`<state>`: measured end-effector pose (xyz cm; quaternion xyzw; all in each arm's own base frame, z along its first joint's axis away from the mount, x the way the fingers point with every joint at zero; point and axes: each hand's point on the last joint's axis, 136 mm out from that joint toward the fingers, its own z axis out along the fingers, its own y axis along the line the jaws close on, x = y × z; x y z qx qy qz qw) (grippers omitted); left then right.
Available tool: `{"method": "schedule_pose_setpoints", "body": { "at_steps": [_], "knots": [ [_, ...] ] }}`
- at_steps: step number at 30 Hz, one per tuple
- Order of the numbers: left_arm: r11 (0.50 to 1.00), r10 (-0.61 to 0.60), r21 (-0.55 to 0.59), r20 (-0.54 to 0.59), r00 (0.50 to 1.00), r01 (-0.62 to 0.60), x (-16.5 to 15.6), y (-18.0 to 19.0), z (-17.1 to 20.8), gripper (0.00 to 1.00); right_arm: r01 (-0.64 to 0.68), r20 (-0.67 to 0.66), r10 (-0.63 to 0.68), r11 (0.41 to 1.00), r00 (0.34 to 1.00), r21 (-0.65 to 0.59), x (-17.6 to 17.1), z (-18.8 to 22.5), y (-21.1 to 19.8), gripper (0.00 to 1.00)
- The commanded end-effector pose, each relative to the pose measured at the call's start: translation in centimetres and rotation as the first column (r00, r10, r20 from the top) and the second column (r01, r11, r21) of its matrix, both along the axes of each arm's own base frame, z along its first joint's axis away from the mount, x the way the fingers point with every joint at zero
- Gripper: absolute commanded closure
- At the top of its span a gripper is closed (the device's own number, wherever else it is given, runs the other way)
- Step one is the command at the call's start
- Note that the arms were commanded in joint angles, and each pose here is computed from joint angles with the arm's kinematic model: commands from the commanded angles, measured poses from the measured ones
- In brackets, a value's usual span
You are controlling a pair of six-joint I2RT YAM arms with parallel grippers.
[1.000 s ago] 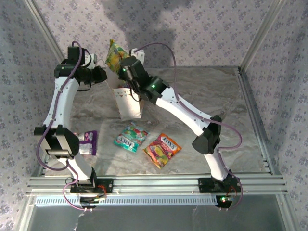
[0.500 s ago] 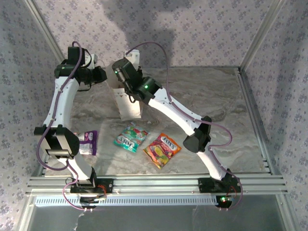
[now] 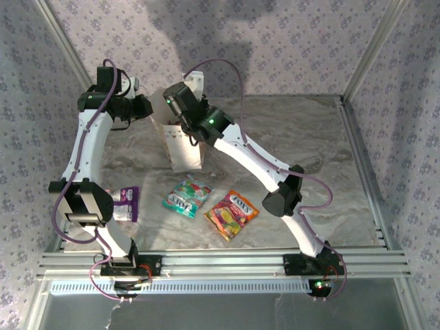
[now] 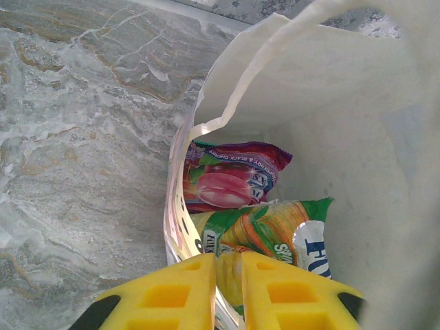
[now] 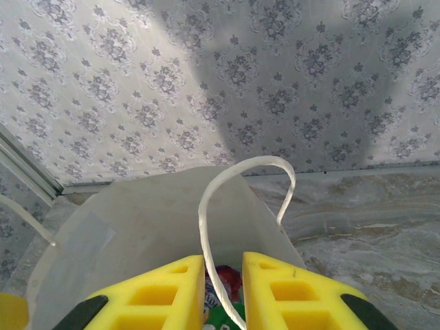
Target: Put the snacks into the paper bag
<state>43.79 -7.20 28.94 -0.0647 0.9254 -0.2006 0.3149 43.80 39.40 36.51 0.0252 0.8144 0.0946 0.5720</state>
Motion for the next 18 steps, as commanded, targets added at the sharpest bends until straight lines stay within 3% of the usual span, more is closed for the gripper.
{"method": "schedule_pose_setpoints", "body": {
  "at_steps": [1,9,18],
  "knots": [
    [1.000,-0.001,-0.016,0.028,1.000,0.002,0.0,0.0,1.4,0.81,0.004,-0.019,-0.004,1.000,1.000,0.008,-0.1,0.8,-1.5,0.77],
    [1.000,-0.009,-0.004,0.030,1.000,0.009,-0.1,0.1,1.8,0.77,-0.054,-0.087,0.052,0.998,0.995,-0.014,-1.0,0.3,-3.5,0.74],
    [1.000,0.003,-0.008,-0.001,1.000,-0.003,0.0,0.2,1.5,0.67,-0.109,-0.139,0.108,0.994,0.984,0.002,-3.5,0.2,-7.9,0.57]
  ]
}}
